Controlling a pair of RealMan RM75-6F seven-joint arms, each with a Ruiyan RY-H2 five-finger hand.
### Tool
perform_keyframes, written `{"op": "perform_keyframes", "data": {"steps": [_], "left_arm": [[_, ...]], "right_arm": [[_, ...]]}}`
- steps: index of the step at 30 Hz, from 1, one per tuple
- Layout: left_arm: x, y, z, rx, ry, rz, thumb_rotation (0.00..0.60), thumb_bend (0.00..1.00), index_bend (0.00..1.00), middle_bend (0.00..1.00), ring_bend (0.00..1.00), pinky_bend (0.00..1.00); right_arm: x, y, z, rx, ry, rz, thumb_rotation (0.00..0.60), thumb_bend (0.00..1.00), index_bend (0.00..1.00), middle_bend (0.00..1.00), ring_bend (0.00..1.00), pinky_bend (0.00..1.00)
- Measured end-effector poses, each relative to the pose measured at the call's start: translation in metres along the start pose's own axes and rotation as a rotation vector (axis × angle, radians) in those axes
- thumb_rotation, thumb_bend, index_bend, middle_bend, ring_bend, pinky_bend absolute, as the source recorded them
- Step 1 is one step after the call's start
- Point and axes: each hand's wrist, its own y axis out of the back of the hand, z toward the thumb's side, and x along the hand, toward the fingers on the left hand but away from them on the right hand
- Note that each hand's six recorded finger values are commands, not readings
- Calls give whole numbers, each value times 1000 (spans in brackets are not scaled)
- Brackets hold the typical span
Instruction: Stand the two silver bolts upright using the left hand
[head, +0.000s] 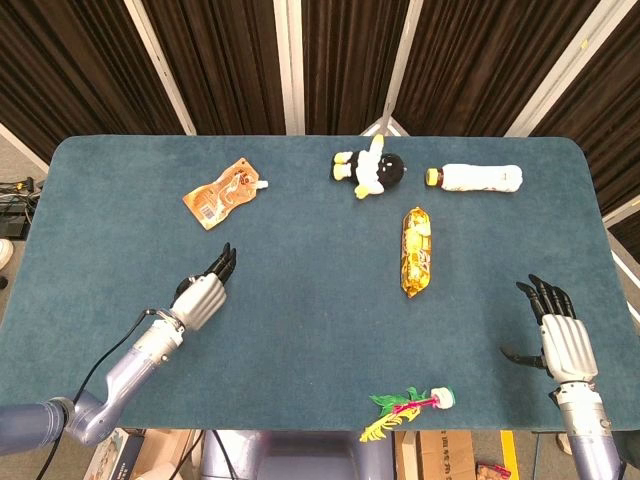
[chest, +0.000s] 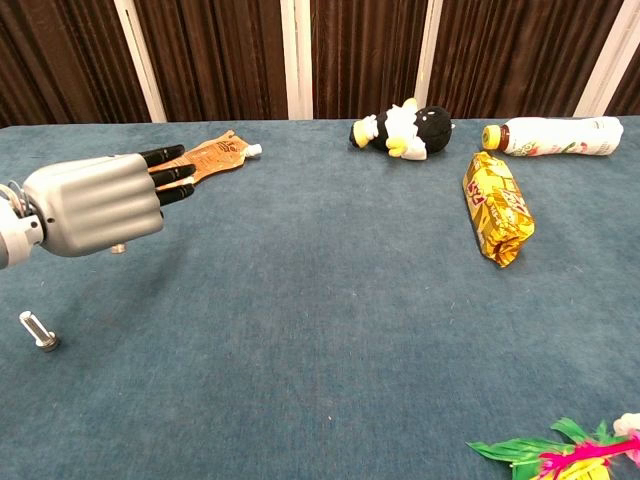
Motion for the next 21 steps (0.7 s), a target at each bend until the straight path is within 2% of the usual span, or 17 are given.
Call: {"op": "perform_keyframes", "data": {"steps": [21], "left_arm": [[1, -8, 24, 36, -27, 16, 600, 540, 555, 89, 0, 0]], "right_arm": [[0, 0, 0, -4, 3, 2, 600, 107, 150, 67, 42, 0]]}}
